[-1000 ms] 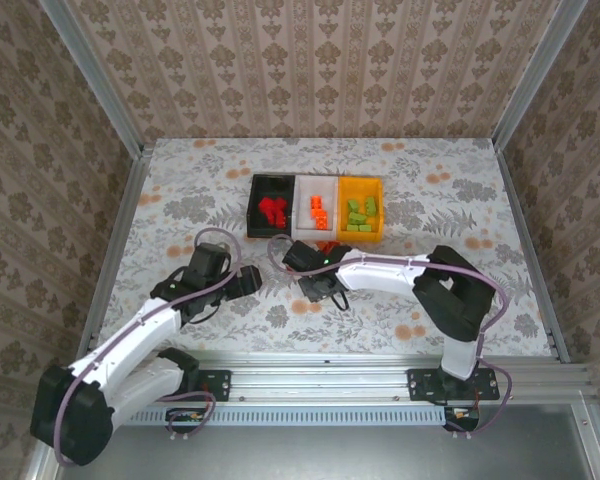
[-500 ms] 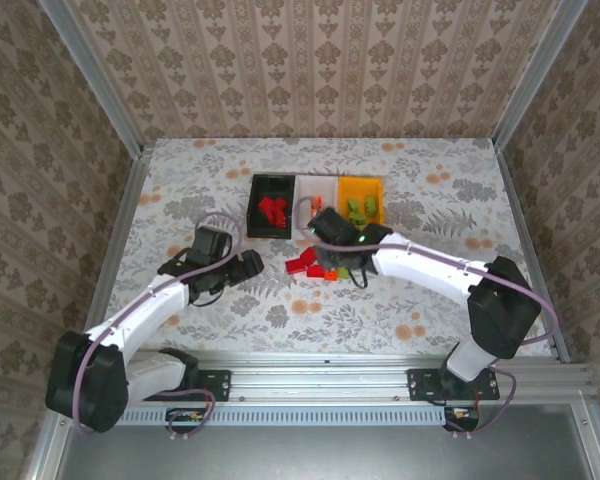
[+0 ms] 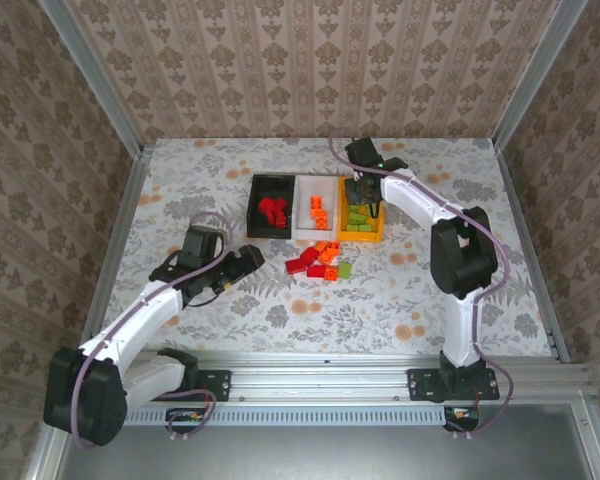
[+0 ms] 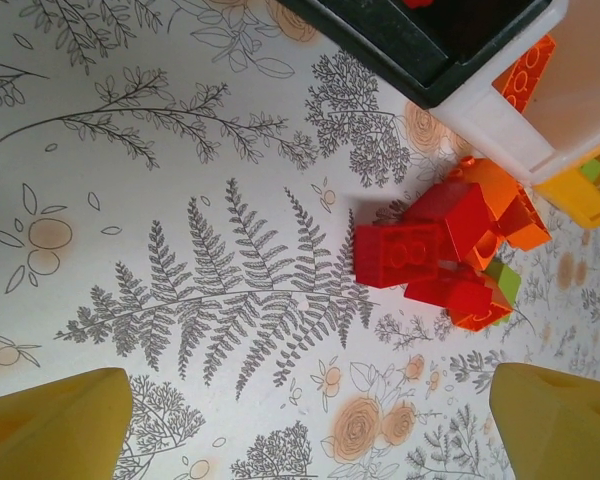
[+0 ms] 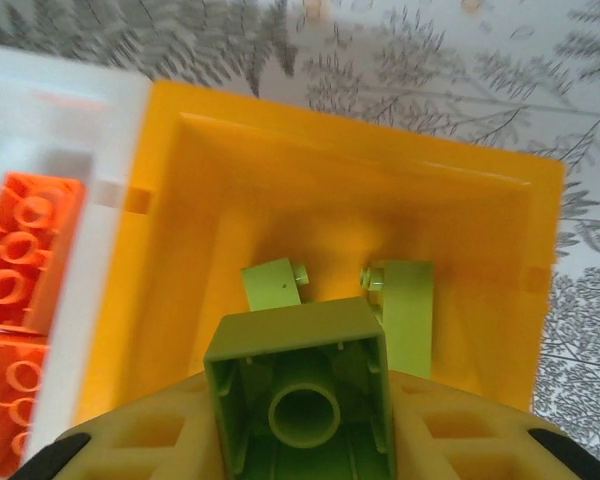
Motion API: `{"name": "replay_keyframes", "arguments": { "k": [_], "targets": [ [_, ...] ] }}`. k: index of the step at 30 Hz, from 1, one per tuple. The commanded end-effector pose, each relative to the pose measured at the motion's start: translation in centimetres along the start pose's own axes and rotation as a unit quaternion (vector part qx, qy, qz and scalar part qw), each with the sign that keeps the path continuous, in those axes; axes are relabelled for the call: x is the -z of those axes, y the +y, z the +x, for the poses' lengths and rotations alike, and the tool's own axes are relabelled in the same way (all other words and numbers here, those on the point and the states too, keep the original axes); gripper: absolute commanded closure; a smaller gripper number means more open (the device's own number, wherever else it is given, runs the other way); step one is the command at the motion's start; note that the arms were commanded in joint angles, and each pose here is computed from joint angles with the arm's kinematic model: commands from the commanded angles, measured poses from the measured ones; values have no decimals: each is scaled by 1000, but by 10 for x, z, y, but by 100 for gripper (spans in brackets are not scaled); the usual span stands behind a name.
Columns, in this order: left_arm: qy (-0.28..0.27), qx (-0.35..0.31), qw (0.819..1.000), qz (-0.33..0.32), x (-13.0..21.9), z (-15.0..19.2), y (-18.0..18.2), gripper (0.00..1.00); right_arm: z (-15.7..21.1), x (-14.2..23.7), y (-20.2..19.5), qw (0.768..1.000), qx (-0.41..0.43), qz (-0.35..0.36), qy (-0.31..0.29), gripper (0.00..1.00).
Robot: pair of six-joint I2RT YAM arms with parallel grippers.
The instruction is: Sort the legos into containers by color
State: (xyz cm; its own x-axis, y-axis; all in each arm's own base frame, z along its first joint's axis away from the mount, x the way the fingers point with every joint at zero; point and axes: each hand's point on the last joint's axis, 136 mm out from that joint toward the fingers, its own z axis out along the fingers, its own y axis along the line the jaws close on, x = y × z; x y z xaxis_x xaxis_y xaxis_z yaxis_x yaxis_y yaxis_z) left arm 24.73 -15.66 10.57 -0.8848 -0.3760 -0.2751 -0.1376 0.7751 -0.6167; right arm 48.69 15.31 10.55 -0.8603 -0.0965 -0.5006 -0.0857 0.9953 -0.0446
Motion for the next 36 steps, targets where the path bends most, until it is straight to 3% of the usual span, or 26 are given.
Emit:
{"name": "replay_keyframes", "arguments": {
  "k": [1, 3, 6, 11, 14, 19, 22, 29, 36],
  "targets": [
    [13, -2, 1000, 14, -1, 5, -4, 6, 0, 5, -3, 1000, 12, 1, 22, 64],
    [15, -4, 1000, 19, -1, 5, -5, 6, 1, 6, -3, 1000, 10, 2, 28, 61],
    [13, -8, 1000, 27, -2, 4, -8, 6, -6, 26, -3, 1000, 8, 7, 10, 45],
    [10, -31, 999, 39, 4, 2, -15, 6, -10, 81, 0, 999, 3, 7, -39, 42],
    [-5, -39, 998, 44, 7, 0, -16, 6, 30, 96, 22, 999, 5, -21, -38, 44],
    [-1, -29, 999, 40, 2, 7, -5, 6, 134, 86, 70, 997, 14, -75, 24, 48],
    [7, -20, 999, 48, -5, 15, 0, 6, 159, 86, 89, 994, 14, -99, 36, 45],
    [11, -5, 999, 46, -9, 25, 8, 6, 145, 61, 92, 998, 21, -58, 22, 37],
    [-1, -5, 999, 36, -2, 26, 13, 6, 123, 32, 102, 997, 3, -66, 31, 36]
  ]
}}
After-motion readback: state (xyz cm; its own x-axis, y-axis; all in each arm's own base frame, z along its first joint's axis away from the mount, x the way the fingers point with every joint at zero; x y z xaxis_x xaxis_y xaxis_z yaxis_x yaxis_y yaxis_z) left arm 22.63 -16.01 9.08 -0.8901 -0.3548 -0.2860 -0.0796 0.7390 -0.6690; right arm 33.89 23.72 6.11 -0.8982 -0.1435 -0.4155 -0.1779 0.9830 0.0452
